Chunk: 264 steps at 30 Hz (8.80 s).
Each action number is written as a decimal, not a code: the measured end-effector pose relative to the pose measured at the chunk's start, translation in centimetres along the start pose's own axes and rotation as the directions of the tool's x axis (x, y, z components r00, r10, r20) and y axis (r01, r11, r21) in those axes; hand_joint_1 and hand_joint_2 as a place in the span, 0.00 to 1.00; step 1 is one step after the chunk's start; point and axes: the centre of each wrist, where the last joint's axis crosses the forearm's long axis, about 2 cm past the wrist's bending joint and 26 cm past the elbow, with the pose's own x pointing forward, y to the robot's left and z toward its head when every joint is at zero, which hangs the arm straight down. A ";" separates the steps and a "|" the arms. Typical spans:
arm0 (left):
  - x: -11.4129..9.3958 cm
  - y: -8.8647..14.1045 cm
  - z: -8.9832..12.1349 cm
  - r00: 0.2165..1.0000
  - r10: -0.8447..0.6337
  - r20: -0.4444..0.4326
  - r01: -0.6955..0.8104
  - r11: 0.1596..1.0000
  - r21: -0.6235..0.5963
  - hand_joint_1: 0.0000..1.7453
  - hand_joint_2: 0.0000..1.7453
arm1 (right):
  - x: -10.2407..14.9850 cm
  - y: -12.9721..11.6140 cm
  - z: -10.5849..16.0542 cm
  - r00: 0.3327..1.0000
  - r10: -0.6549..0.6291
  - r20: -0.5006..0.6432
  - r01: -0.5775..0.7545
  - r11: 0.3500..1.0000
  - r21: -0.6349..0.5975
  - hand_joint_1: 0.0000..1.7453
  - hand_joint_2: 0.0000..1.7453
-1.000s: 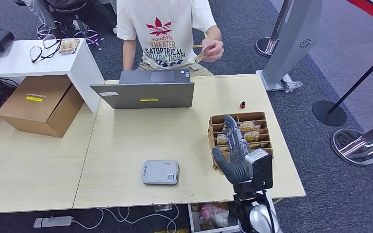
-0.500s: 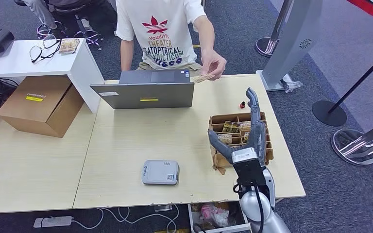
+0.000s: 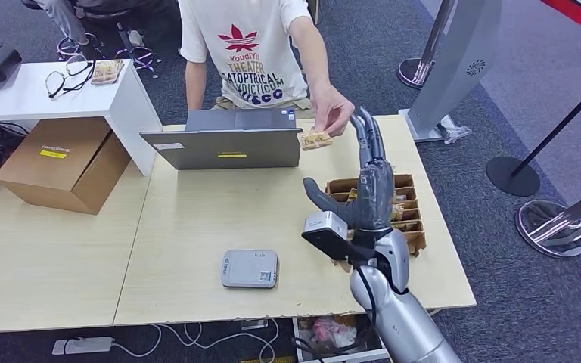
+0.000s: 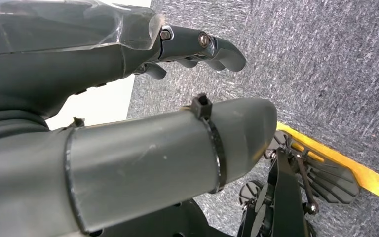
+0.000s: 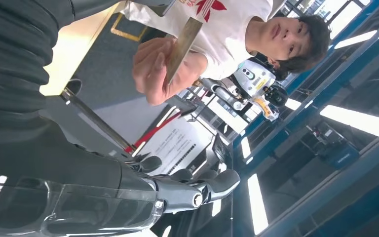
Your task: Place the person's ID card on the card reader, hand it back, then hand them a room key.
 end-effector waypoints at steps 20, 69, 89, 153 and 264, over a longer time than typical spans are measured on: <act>-0.2 -0.1 0.1 1.000 -0.002 -0.002 0.002 1.000 0.010 0.00 0.00 | -1.5 1.9 -0.8 0.999 0.030 -0.018 -0.029 0.997 0.071 0.91 1.00; -0.3 -0.1 0.0 1.000 -0.010 0.029 0.010 1.000 0.010 0.00 0.00 | -0.5 1.9 0.3 0.769 -0.514 -0.380 0.596 0.791 0.137 1.00 1.00; -0.2 -0.2 0.0 1.000 -0.005 0.028 0.005 1.000 -0.008 0.00 0.00 | 1.3 7.4 6.0 0.645 -0.433 -0.630 0.754 0.491 0.436 1.00 1.00; -0.3 0.0 -0.1 1.000 0.026 0.008 -0.026 1.000 -0.016 0.00 0.00 | -4.3 8.7 9.2 0.624 -0.090 -0.777 0.726 0.434 0.533 1.00 1.00; -0.3 -0.5 0.2 0.997 0.040 0.068 -0.039 0.999 -0.019 0.00 0.00 | -9.8 -1.7 -12.5 0.898 -0.242 -0.368 0.327 0.926 0.191 0.00 1.00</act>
